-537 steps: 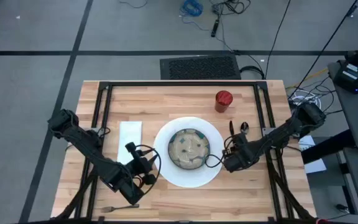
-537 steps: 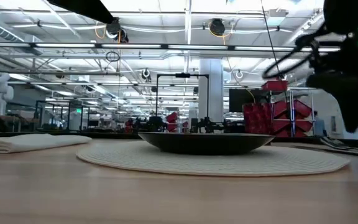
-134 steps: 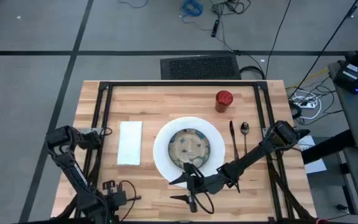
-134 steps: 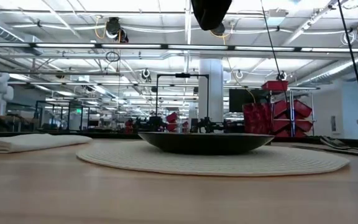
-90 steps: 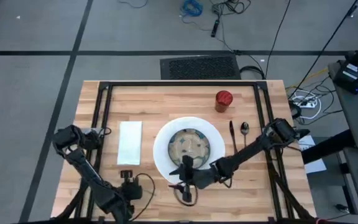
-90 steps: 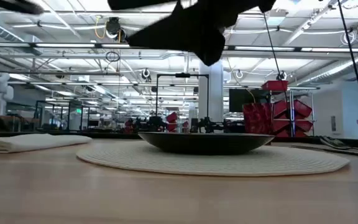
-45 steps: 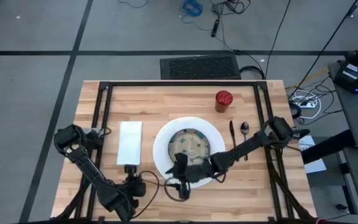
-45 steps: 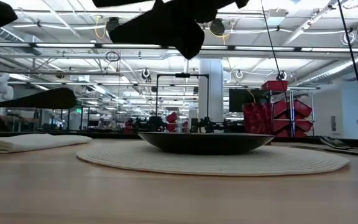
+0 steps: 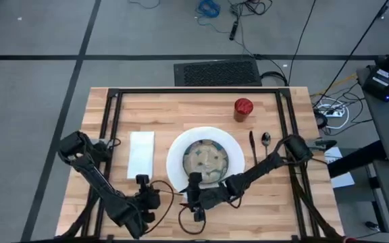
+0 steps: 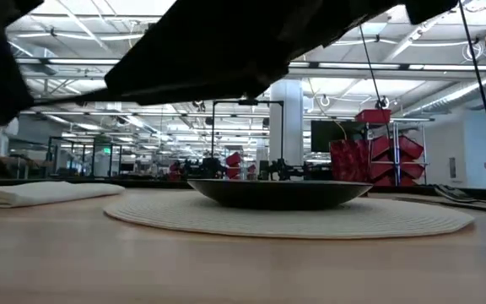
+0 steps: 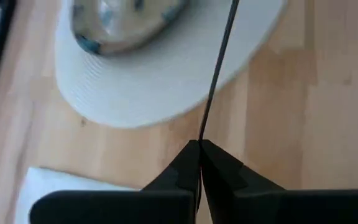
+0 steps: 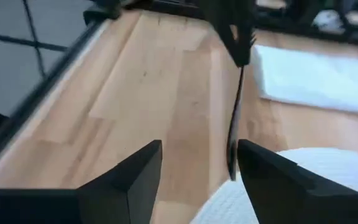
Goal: Set table place
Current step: Put the black fork on the white napkin
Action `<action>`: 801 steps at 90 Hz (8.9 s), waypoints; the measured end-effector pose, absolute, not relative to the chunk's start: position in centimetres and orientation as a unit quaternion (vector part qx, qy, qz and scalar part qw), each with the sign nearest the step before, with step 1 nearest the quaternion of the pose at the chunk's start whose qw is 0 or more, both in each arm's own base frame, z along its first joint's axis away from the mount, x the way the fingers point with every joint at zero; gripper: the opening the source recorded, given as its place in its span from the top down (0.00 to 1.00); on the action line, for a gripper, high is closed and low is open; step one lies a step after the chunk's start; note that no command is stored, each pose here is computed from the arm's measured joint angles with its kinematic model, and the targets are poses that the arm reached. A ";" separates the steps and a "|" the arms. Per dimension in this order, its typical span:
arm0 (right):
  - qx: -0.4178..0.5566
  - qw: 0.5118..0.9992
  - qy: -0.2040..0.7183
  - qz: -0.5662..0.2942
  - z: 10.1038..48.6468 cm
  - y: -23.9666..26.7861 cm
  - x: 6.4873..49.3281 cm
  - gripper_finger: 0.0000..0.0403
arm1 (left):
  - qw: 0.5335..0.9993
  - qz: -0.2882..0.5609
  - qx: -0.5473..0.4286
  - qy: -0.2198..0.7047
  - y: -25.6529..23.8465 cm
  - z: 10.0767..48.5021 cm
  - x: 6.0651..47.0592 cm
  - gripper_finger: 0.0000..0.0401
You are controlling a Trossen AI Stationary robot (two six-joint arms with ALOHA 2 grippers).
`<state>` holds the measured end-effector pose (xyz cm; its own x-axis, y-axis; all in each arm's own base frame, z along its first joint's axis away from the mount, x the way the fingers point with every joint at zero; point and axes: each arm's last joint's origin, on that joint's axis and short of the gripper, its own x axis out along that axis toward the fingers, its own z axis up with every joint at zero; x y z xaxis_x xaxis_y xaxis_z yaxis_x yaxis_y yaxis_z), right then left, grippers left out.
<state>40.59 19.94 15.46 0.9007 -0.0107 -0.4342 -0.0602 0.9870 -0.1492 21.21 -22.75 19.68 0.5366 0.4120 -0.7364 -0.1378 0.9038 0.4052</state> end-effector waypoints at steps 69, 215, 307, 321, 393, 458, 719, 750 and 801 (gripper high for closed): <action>-0.220 0.956 0.178 -0.074 16.5 20.8 40.2 0.56 | 0.872 0.155 0.128 0.446 -22.1 21.2 21.1 1.00; -0.170 0.966 0.181 -0.068 16.4 20.2 40.5 1.00 | 0.888 0.147 0.099 0.425 -21.7 22.9 20.9 1.00; -0.002 0.962 0.273 -0.023 9.7 23.2 39.1 1.00 | 0.875 0.024 0.058 0.479 -26.0 15.5 23.2 1.00; 0.003 0.958 0.286 -0.030 9.5 23.1 38.9 1.00 | 0.877 0.025 0.057 0.477 -26.0 15.7 23.4 1.00; 0.004 0.956 0.291 -0.032 9.4 23.2 38.7 1.00 | 0.828 0.028 0.034 0.558 -22.6 14.4 24.6 0.67; 0.078 0.959 0.272 -0.015 12.2 22.3 39.3 0.70 | 0.834 0.039 0.221 0.504 -22.0 13.6 23.6 1.00; 0.396 0.867 0.288 0.096 20.9 9.6 42.8 0.98 | 0.439 0.171 0.823 0.317 -23.8 14.3 25.5 1.00; 0.393 0.867 0.289 0.096 20.9 9.7 42.7 1.00 | 0.498 0.177 0.791 0.308 -24.1 14.4 25.7 0.99; 0.388 0.872 0.280 0.108 21.1 10.5 42.7 1.00 | 0.567 0.181 0.749 0.293 -24.9 15.3 26.0 0.75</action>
